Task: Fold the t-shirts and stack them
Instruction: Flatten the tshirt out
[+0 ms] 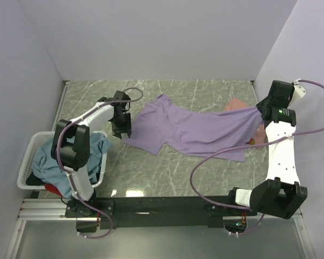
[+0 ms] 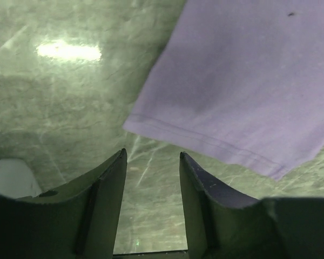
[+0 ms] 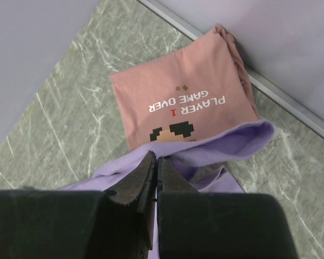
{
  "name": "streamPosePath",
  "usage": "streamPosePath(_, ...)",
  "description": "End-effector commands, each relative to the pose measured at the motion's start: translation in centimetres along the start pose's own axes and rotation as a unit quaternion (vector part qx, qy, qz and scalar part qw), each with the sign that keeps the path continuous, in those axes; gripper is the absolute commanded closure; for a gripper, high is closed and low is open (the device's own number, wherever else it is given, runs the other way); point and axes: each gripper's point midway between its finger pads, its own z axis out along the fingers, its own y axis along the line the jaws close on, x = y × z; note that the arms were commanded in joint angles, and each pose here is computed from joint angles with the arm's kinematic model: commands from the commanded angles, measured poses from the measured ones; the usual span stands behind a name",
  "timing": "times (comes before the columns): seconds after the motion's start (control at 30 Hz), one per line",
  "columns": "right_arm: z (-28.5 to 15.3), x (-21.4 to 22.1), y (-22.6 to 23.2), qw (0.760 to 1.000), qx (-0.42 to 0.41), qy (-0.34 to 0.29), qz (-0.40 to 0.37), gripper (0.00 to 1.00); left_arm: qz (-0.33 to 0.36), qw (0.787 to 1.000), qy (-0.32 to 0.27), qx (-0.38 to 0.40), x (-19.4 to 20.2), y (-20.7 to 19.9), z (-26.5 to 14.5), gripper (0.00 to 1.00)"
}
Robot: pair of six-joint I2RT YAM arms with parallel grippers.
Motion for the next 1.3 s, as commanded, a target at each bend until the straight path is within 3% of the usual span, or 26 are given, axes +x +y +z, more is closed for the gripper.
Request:
streamPosePath(0.0, -0.5, -1.4, 0.4, 0.999, -0.016, -0.029, 0.019, 1.0, -0.007, 1.0, -0.025, 0.017, -0.9, -1.2, 0.3, 0.51)
streamPosePath(0.37, -0.7, -0.9, 0.5, 0.999, -0.024, -0.023, 0.022, 1.0, -0.021, 0.998, -0.035, -0.043, -1.1, 0.9, 2.3, 0.62)
streamPosePath(0.97, -0.7, -1.2, 0.7, 0.999, -0.028, -0.023, 0.026, 1.0, -0.021, 0.998, -0.01, -0.05, -0.1, 0.9, 5.1, 0.6)
streamPosePath(1.0, -0.7, -1.2, 0.7, 0.999, -0.028, -0.023, 0.026, 1.0, -0.02, 0.998, -0.009, -0.05, 0.0, 0.8, 5.2, 0.62)
streamPosePath(1.23, -0.7, -1.0, 0.7, 0.999, -0.03, -0.021, 0.027, 1.0, -0.012, 0.999, 0.013, -0.038, 1.4, 0.3, 6.3, 1.0)
streamPosePath(1.27, -0.7, -1.0, 0.7, 0.999, -0.032, -0.02, 0.027, 1.0, -0.012, 0.999, 0.015, -0.034, 1.5, 0.1, 6.3, 1.0)
